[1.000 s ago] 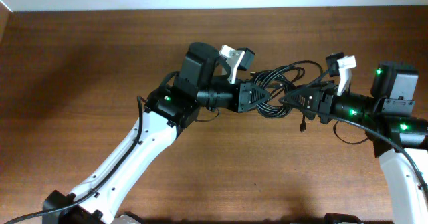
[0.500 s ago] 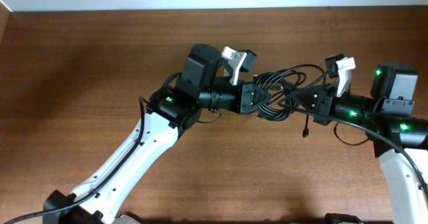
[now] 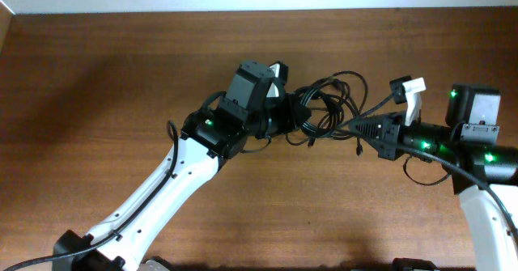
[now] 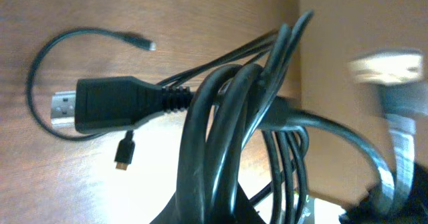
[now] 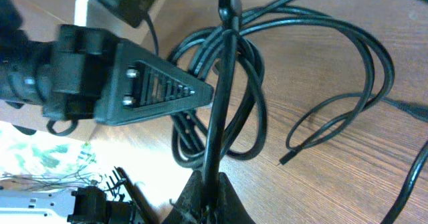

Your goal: Untangle cables

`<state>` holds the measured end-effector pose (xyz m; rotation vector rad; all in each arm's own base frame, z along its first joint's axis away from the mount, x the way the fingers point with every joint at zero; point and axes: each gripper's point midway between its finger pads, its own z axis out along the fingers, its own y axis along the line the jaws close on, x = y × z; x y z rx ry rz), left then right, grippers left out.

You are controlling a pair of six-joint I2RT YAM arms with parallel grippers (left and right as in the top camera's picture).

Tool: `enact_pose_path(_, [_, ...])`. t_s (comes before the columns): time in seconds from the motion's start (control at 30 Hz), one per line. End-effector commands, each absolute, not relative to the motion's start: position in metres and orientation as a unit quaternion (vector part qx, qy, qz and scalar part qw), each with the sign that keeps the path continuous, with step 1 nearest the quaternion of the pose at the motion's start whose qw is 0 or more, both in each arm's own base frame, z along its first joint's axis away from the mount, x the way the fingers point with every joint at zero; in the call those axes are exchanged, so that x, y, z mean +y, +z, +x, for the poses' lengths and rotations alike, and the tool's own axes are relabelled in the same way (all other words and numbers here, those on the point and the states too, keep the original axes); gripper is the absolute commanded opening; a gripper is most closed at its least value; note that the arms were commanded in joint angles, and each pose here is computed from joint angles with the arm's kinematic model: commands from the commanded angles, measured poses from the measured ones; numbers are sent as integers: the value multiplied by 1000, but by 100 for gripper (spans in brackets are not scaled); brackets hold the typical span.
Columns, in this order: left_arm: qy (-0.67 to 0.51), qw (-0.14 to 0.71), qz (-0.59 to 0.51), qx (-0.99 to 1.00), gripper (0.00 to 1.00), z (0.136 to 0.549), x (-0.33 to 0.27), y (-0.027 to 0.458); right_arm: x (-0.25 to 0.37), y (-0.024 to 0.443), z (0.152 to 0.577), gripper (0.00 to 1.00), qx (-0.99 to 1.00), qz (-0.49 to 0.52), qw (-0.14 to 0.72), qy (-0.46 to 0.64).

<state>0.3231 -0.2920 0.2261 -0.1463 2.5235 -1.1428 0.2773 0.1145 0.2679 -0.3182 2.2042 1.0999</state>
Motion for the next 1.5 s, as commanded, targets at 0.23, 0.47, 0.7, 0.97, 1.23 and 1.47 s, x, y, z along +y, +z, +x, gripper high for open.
enact_pose_path(0.23, [-359, 215, -135, 898, 0, 348, -260, 220, 107, 289, 256, 4, 844, -117, 365, 375])
enact_pose_path(0.47, [-370, 230, -55, 898, 0, 354, -250, 225, 97, 272, 253, 4, 872, -86, 340, 342])
enact_pose_path(0.7, [-408, 262, 119, 866, 0, 341, -269, 245, 97, 274, 255, 29, 868, -100, 350, 337])
enact_pose_path(0.97, [-496, 269, 268, 781, 0, 309, -296, 278, 107, 285, 254, 46, 839, -175, 381, 347])
enact_pose_path(1.23, [-534, 261, 328, 735, 0, 285, -313, 293, 110, 284, 260, 51, 832, -180, 379, 363])
enact_pose_path(1.47, [-541, 262, 353, 717, 0, 270, -330, 298, 114, 291, 263, 28, 819, -192, 387, 377])
